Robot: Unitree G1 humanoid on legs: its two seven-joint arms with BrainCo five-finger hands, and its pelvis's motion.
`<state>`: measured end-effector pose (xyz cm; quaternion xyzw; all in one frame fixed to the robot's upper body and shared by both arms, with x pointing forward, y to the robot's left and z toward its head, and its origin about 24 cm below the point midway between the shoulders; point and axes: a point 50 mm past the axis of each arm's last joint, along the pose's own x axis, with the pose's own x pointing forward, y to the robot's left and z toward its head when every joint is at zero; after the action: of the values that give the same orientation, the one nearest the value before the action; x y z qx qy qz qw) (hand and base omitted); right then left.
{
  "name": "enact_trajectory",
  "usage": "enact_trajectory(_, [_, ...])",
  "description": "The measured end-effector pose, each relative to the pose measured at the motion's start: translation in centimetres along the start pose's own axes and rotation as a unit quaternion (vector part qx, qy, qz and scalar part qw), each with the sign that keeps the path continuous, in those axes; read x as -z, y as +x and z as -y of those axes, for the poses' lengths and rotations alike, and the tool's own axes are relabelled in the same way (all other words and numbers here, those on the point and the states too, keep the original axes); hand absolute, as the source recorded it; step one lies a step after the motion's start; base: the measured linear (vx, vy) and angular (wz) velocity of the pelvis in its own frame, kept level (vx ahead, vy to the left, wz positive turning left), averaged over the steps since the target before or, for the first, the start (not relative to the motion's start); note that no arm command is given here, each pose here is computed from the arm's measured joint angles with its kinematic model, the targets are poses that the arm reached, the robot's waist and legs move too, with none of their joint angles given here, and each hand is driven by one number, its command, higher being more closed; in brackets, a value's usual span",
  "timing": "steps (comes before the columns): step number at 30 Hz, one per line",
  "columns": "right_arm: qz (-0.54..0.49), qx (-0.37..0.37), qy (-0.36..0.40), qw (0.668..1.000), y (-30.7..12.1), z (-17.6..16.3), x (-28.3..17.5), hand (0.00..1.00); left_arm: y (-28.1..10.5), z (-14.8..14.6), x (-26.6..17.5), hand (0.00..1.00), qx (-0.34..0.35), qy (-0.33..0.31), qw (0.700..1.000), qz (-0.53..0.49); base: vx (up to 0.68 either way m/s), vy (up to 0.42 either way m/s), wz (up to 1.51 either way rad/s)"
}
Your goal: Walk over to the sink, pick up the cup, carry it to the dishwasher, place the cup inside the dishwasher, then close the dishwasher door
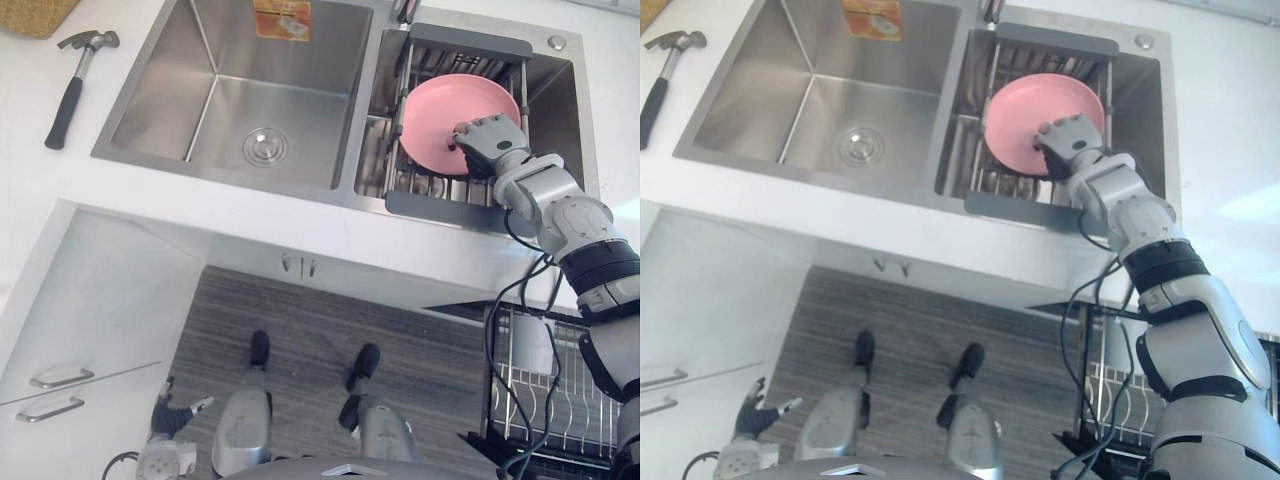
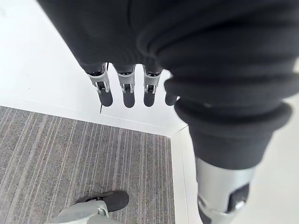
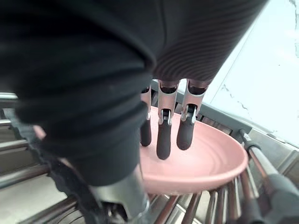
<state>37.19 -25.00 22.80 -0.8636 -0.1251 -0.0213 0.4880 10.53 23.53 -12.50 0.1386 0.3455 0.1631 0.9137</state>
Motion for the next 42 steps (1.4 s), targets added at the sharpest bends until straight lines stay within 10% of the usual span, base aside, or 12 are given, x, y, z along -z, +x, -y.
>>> enact_trajectory(37, [0.083,0.193,0.123,0.970,-1.6,3.9,-3.7,1.00,-0.7,-0.1,1.5,0.00,-0.008,0.069,0.997,-0.015,0.00,-0.002,-0.02])
enact_trajectory(38, [0.080,0.153,0.152,0.973,-1.6,3.0,-4.0,0.00,-0.7,-0.1,1.5,0.00,-0.008,0.069,0.997,-0.015,0.00,0.000,0.00])
enact_trajectory(42, [-0.037,0.072,0.429,0.900,-1.8,0.0,-2.8,0.00,-0.8,0.2,1.5,0.00,-0.006,0.067,0.998,-0.017,0.01,0.009,0.12])
